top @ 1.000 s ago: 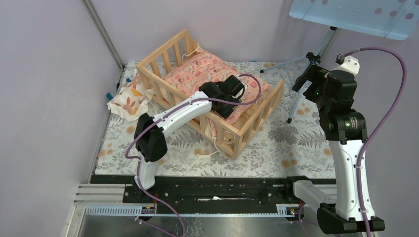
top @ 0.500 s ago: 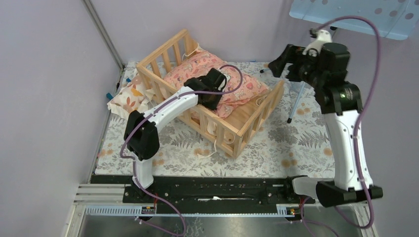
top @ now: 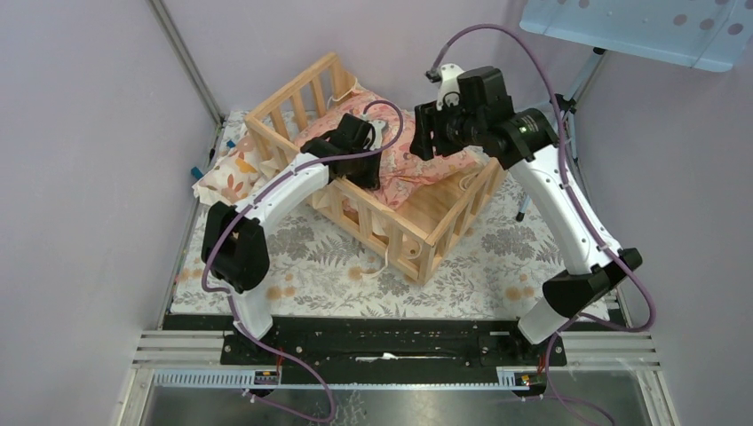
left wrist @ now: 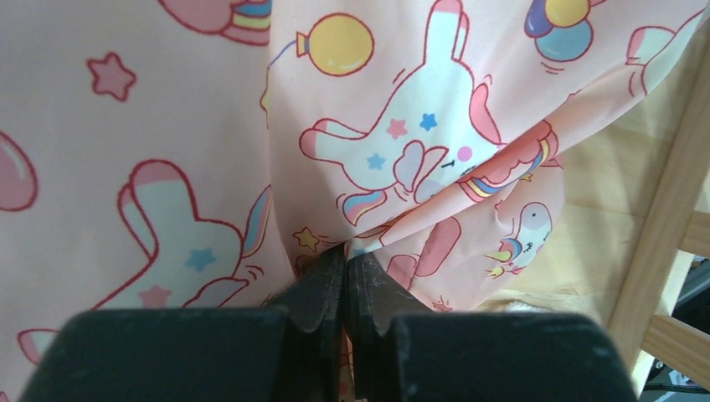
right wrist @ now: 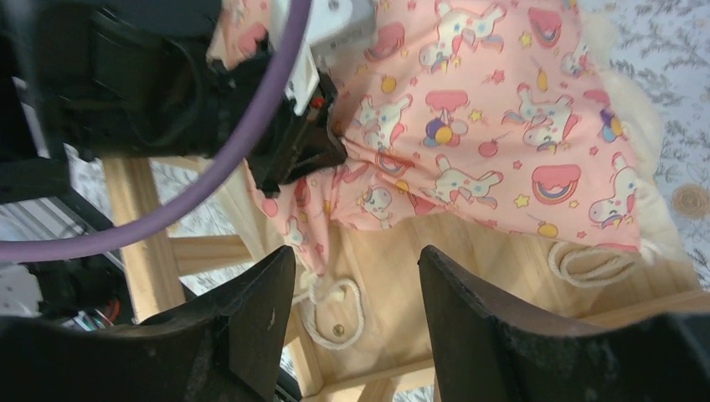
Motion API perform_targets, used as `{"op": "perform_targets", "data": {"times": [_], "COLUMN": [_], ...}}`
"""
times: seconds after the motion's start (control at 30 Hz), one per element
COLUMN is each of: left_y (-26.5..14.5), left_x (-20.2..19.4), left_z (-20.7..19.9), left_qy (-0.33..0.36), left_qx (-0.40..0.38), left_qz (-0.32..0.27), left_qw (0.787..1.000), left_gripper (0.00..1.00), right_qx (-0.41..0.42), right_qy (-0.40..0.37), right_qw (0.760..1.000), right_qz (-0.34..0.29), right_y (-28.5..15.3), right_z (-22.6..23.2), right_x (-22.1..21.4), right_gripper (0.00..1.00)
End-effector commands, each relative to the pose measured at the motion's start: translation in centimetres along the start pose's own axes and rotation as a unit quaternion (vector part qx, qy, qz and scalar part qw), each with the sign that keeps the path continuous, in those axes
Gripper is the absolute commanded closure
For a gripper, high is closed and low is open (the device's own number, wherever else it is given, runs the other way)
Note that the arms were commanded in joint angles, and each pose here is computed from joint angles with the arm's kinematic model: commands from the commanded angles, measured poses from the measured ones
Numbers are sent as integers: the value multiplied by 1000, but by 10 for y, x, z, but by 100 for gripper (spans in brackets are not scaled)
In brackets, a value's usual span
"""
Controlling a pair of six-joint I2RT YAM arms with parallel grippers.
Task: Set up the pet bed
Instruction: Cross the ropes on the bed frame.
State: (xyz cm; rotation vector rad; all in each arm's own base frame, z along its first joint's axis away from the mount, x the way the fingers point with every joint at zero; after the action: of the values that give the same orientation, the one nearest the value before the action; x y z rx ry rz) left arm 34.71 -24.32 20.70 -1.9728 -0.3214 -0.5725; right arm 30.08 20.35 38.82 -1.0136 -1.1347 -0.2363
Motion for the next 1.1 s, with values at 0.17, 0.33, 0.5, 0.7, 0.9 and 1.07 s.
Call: {"op": "perform_targets", "data": {"times": [0.17, 0.33, 0.5, 0.7, 0.9, 1.07], "left_y": [-6, -7, -8, -9, -8, -6], "left_x": [3, 3, 4, 3, 2, 3], "left_z": [17, 24, 30, 35, 37, 36], "left_qy": [-28, -34, -41, -50, -52, -55], "left_qx": [-19, -13, -10, -9, -9, -15], "left_qz": [-7, -6, -6, -5, -3, -3], "left_qw": [999, 999, 999, 999, 999, 998], "left_gripper": [96, 97, 99, 100, 100, 100], "right_qx": [10, 32, 58, 91, 116, 112], "right_qy": [-74, -80, -69, -69, -90, -98], "right_qw": [993, 985, 981, 977, 966, 962], "right_qz": [96, 152, 170, 182, 214, 229], "right_y": [27, 42, 53, 65, 79, 88], "right_z": [-3, -1, 5, 15, 31, 38], "right_x": [-35, -59, -84, -96, -115, -133], "right_gripper": [37, 35, 34, 33, 33, 33]}}
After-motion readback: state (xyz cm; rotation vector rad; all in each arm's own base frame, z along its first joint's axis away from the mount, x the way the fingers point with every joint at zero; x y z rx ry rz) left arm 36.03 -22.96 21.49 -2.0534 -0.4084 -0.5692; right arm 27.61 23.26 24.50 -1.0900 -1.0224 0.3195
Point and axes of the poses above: each gripper's point midway between its finger pads, its own y axis out along the fingers, its own z axis along the line the jaws close on, x = y × z, the point moved 6 cm from there along -y, back along the fingers, and after that the axes turned 12 degrees about -y, right-handed, at the moved point
